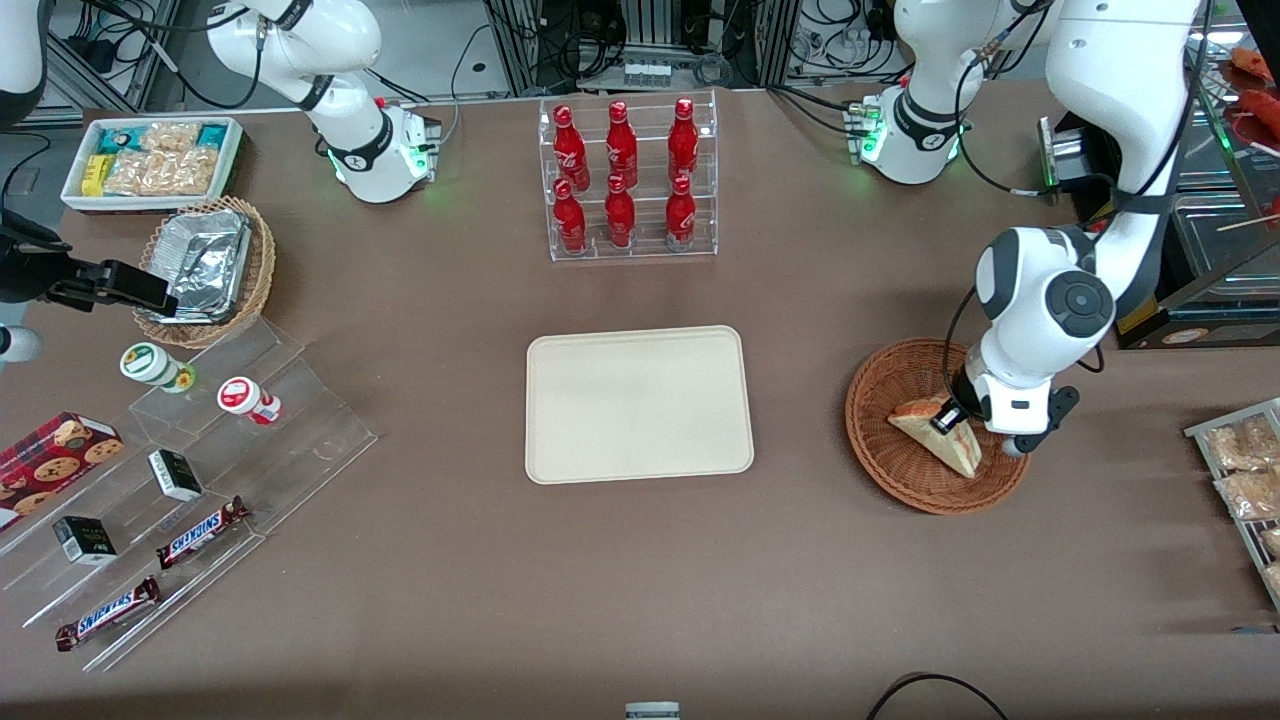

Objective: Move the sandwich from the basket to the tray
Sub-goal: 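Lift the sandwich and carry it over the cream tray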

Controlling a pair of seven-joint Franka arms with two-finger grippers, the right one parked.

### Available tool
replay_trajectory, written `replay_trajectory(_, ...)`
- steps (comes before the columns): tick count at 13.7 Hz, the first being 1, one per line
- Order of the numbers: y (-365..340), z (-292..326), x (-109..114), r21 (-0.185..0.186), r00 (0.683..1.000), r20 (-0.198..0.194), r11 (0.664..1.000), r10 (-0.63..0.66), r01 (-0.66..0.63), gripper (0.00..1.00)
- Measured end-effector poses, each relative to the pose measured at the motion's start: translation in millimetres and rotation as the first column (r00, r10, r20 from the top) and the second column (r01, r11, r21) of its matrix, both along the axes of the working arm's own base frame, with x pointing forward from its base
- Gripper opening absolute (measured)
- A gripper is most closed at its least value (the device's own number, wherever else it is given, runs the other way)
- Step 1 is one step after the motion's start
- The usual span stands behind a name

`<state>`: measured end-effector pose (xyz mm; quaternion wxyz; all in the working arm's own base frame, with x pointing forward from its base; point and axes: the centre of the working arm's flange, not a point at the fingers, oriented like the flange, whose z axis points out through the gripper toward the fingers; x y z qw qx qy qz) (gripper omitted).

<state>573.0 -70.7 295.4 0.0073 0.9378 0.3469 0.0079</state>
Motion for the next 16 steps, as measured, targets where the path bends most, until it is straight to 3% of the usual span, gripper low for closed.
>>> replay_trajectory(3, -7.5, 69.9, 11.3, 0.016, 0.999, -0.043, 0.999, -0.03, 0.031, 0.16)
replay_trajectory(7, -80.7, 136.0, 12.0, 0.01, 0.987, -0.046, 0.988, -0.157, 0.157, 0.16)
replay_trajectory(10, -158.2, 140.7, 1.5, 0.002, 0.959, -0.036, 0.96, -0.28, 0.28, 0.16)
replay_trajectory(16, -294.5, 101.0, -22.2, -0.016, 0.883, -0.059, 0.885, -0.466, 0.466, 0.16)
